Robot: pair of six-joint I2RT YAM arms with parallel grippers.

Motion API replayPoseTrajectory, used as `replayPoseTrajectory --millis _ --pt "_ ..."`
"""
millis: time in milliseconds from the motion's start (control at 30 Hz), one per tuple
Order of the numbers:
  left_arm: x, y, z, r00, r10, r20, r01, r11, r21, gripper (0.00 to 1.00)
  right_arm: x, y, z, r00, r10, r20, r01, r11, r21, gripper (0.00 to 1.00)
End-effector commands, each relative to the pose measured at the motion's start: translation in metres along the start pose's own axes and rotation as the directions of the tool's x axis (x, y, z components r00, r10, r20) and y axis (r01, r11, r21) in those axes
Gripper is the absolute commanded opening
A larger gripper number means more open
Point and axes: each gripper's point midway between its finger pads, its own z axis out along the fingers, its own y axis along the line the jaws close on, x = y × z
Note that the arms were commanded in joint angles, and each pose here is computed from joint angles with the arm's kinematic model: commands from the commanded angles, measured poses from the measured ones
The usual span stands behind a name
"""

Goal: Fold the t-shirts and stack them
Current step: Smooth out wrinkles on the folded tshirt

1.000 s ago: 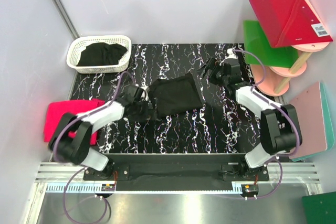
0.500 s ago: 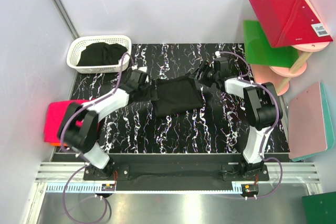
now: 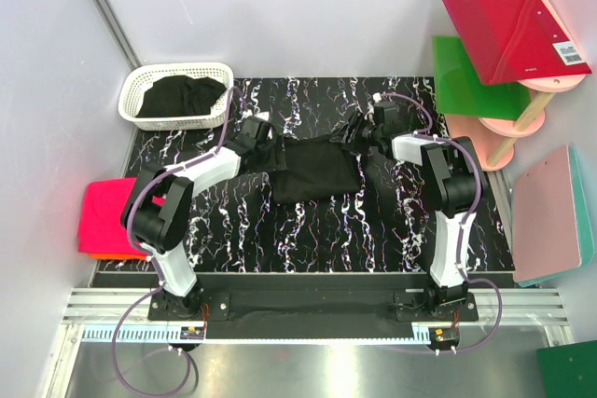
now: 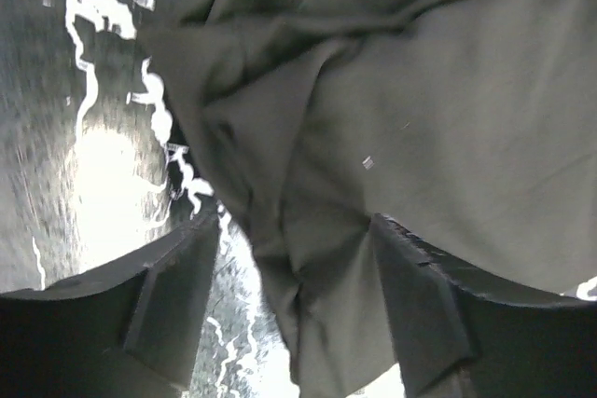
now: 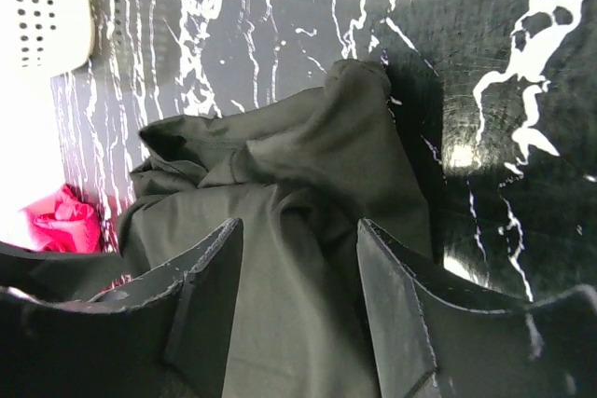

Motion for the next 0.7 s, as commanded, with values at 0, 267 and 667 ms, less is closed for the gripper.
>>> replayPoseTrajectory --millis 0,267,667 --pt "-0.045 -0.018 -0.016 0.992 -0.019 0.125 0.012 0.999 0.049 0.77 -0.002 0.008 0.009 0.999 0.009 -0.034 -0.011 0.998 -0.058 0.59" --pt "-0.045 -0.023 0.009 0.997 0.005 0.082 -0.010 0.998 0.068 0.06 0.006 0.006 0.019 0.997 0.019 -0.081 -0.027 0.995 -0.096 0.21" --pt "-0.069 -0.026 -0.003 0.989 -0.014 0.145 0.002 0.996 0.085 0.00 -0.007 0.018 -0.004 0.999 -0.033 0.041 0.037 0.993 -0.109 0.00"
